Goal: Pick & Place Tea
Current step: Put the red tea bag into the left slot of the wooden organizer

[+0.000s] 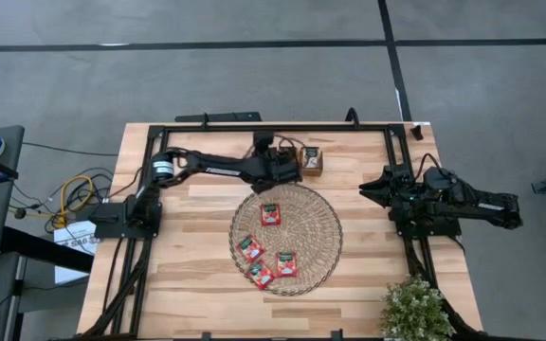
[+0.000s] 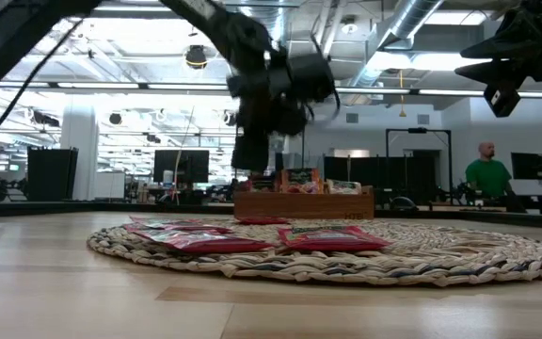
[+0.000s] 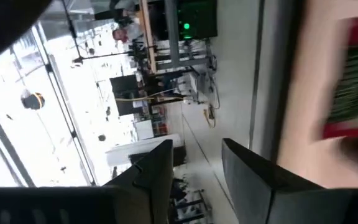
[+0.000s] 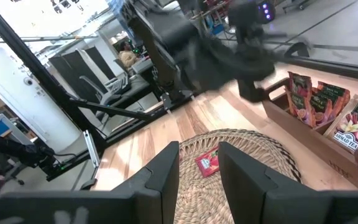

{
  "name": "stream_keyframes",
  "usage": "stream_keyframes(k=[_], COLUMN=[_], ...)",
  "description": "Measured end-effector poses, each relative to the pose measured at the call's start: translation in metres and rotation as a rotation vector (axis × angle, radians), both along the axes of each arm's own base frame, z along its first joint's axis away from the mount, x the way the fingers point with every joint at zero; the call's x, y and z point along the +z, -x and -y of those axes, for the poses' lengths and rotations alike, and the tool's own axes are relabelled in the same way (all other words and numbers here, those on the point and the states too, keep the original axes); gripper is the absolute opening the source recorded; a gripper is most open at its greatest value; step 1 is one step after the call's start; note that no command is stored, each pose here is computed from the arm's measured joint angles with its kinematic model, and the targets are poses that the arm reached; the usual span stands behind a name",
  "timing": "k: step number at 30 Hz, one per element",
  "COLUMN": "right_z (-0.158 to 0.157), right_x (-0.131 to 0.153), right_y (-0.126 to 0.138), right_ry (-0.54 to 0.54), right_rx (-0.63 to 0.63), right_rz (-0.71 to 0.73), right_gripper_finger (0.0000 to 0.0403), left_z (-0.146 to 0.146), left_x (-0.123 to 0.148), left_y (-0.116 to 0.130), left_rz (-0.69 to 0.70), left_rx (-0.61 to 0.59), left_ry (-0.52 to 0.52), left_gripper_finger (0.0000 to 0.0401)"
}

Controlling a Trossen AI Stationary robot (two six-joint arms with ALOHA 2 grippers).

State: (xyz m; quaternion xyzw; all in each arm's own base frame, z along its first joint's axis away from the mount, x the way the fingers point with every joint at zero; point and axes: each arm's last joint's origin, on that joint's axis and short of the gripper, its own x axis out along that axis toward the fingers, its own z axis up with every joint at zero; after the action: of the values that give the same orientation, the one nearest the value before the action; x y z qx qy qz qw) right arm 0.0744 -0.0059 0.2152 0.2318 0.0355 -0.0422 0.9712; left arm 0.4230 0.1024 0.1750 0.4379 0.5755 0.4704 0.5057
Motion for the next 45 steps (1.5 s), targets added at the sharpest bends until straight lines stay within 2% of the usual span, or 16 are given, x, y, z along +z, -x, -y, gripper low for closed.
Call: stream_keyframes(k=[4,7,11,16,20,24,27,30,35,45], right_z=[0.000,0.000,0.000,0.000,0.000,0.000,0.000,0.000,0.000,0.000], right_x=[0.000,0.000,0.001,0.001,0.001,0.001,0.001,0.001,0.000,0.001], right_y=[0.000,0.000,0.000,0.000,0.000,0.000,0.000,0.000,0.000,0.000], right_ry=[0.000,0.000,0.000,0.000,-0.006,-0.007,-0.014,-0.015,-0.013,-0.007], right_rx=[0.000,-0.001,-0.001,-0.001,-0.002,-0.003,-0.004,-0.005,-0.005,-0.005], right_rz=[0.000,0.002,0.005,0.006,0.006,0.006,0.007,0.005,0.005,0.005], right_gripper_finger=[0.0103,0.0103,0.0103,0.0103,0.0103,0.0103,0.0103,0.0103,0.0103,0.0103], left_z=[0.012,0.026,0.050,0.080,0.091,0.098,0.102,0.102,0.101,0.083], left_x=[0.045,0.088,0.135,0.175,0.188,0.184,0.175,0.163,0.137,0.049], left_y=[0.009,0.022,0.043,0.067,0.080,0.084,0.083,0.078,0.059,0.020], left_rz=[0.048,0.133,0.282,0.601,0.890,1.007,0.982,0.932,0.857,0.583], left_rx=[-0.044,-0.100,-0.220,-0.380,-0.368,-0.269,-0.182,-0.118,-0.103,-0.022], left_ry=[0.016,0.040,0.144,0.414,0.726,1.142,1.326,1.344,1.327,1.300], left_gripper_finger=[0.0131,0.0131,0.0131,0.0131,0.0131,0.0130,0.0130,0.0130,0.0130,0.0130])
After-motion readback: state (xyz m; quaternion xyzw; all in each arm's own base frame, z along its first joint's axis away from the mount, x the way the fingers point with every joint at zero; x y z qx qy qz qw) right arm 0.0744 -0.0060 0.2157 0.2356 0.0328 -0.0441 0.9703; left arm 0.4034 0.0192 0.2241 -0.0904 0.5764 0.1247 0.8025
